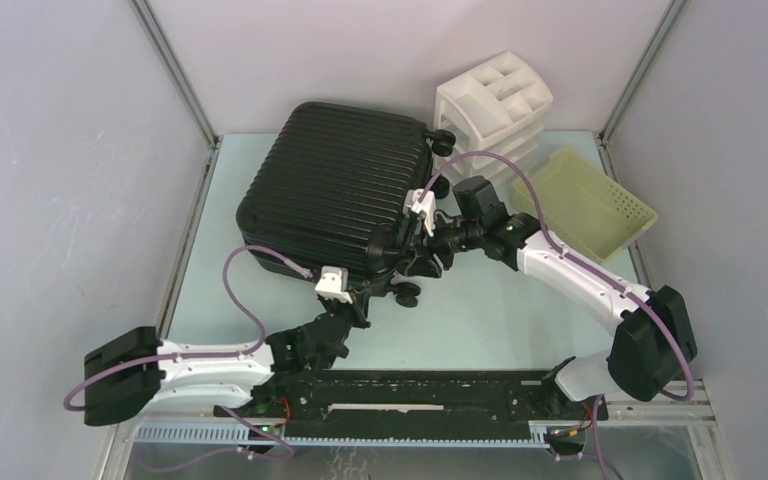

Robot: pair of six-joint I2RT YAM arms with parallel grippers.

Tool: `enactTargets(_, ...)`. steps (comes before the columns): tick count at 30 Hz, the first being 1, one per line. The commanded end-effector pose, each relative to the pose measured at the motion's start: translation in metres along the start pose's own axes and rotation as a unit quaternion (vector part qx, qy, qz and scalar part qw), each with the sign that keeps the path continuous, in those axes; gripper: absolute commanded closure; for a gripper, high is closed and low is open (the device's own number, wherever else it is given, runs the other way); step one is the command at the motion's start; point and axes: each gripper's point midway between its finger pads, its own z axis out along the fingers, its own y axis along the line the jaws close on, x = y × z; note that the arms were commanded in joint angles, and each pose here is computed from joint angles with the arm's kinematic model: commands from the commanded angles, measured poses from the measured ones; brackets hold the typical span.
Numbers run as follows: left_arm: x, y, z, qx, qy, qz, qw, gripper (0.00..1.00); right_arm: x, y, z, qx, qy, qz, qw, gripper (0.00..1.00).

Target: Open, take out, and arrange the luggage

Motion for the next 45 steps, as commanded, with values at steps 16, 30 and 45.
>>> enactTargets(16,-0.012,0.024,-0.028,0.010,0.070,0.080,0.994,1.00,0.038,-0.016,-0.063,0.044,0.054,-0.050,0.996,1.00)
enactTargets(30,-0.023,0.017,-0.038,0.041,0.105,0.156,0.981,1.00,0.063,-0.035,-0.117,0.064,0.057,-0.069,0.994,1.00)
enactTargets(45,-0.023,0.040,-0.058,0.007,0.135,0.131,0.982,1.00,0.096,-0.053,-0.158,0.091,0.067,-0.063,0.992,1.00)
